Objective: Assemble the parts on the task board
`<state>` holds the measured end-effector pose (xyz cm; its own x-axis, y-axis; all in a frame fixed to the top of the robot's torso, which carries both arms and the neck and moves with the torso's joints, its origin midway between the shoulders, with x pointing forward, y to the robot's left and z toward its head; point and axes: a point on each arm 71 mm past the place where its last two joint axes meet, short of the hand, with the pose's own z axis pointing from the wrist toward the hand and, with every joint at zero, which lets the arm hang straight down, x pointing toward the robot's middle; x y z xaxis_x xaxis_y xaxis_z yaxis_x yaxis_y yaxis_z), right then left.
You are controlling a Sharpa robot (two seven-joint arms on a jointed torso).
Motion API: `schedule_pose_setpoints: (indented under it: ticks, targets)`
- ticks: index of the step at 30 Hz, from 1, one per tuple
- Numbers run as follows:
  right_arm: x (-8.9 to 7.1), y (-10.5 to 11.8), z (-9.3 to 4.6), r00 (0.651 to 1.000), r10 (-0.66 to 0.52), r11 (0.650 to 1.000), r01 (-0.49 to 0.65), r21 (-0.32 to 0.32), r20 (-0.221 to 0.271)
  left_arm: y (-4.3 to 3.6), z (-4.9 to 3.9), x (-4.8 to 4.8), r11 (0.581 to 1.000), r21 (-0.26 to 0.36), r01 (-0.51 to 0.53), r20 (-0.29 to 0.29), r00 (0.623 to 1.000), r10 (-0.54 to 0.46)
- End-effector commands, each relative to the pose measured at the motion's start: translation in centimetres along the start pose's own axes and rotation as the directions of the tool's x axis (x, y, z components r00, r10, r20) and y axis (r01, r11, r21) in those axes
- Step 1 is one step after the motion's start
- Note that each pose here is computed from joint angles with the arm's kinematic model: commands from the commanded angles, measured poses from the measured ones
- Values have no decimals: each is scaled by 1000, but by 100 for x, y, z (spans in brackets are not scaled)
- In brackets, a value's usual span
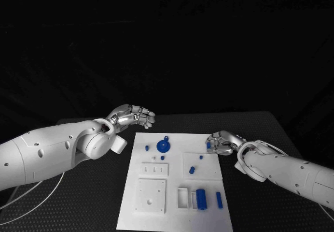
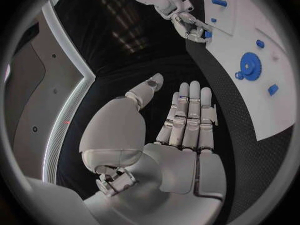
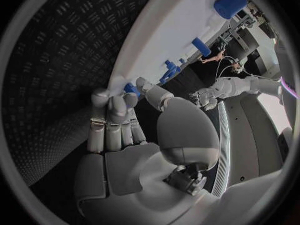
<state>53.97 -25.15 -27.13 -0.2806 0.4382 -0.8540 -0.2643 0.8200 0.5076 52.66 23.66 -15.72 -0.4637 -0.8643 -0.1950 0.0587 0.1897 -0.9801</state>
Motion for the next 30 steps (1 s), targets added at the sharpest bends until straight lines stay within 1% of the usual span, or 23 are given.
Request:
schedule_pose_setpoints:
  ticks: [1, 30]
  targets:
    - [32, 9, 4, 999, -11, 1000, 11, -4, -32, -10, 4, 14, 1000, 5, 4, -5, 1000, -4]
    - [-9, -58, -12, 999, -35, 999, 35, 13, -14, -9, 2, 8, 1000, 3, 3, -1, 1000, -3]
